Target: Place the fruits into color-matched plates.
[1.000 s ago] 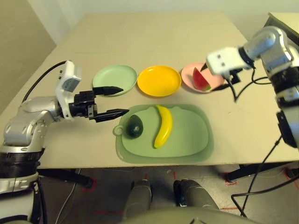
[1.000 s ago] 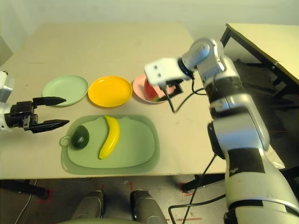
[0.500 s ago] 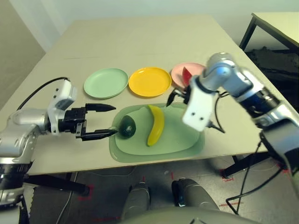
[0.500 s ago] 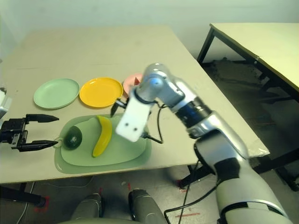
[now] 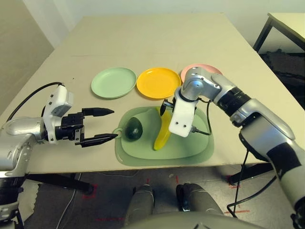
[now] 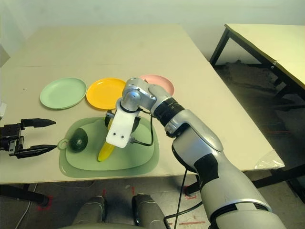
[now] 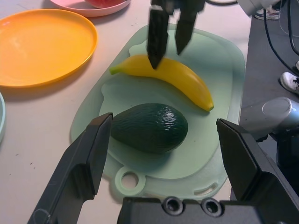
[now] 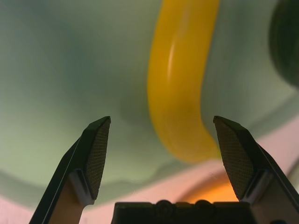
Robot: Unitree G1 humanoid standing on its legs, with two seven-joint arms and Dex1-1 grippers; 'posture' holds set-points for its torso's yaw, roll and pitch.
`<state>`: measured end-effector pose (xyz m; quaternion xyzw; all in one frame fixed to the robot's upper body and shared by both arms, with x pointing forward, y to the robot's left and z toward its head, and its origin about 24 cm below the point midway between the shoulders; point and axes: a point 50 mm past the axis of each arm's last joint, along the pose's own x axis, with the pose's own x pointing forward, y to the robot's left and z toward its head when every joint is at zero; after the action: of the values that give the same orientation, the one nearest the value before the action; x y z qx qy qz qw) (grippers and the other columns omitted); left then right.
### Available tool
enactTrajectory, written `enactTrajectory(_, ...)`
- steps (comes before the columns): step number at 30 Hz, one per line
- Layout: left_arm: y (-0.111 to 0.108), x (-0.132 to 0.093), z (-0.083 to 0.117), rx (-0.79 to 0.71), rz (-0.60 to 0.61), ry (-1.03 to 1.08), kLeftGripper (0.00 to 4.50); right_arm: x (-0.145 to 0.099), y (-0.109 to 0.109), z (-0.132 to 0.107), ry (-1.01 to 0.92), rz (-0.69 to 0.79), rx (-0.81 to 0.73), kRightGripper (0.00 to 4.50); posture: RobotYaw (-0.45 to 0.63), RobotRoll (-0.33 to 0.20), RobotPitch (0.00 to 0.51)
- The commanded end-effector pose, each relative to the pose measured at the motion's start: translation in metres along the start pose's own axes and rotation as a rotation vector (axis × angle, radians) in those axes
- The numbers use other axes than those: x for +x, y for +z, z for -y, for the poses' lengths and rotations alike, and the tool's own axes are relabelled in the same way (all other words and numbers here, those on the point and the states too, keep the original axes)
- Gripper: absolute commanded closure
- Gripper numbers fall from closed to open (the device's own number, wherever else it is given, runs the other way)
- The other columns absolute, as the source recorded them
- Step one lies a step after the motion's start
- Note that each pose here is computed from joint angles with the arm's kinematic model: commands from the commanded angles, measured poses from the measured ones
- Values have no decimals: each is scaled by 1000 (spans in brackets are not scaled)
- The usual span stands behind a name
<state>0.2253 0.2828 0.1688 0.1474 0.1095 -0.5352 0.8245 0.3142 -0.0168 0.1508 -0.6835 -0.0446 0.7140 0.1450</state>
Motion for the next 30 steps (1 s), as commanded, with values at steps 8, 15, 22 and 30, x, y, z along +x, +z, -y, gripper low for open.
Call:
enactTrajectory(8, 1, -1, 0, 5, 11, 22, 0, 8, 10, 9, -1, 15, -38, 45, 125, 0, 94)
enactTrajectory(15, 1, 1, 0, 9, 17, 24, 0, 12, -7, -30, 188, -49, 79, 1026, 129, 0, 93)
enactTrajectory(22, 0, 3, -1, 10, 21, 25, 0, 8, -14, -43, 220, -53, 167, 2819, 114, 0, 94)
enactTrajectory(30, 0, 4, -4, 7, 28, 34, 0, -44, -34, 1, -69, -69, 342, 2819, 106, 0, 92)
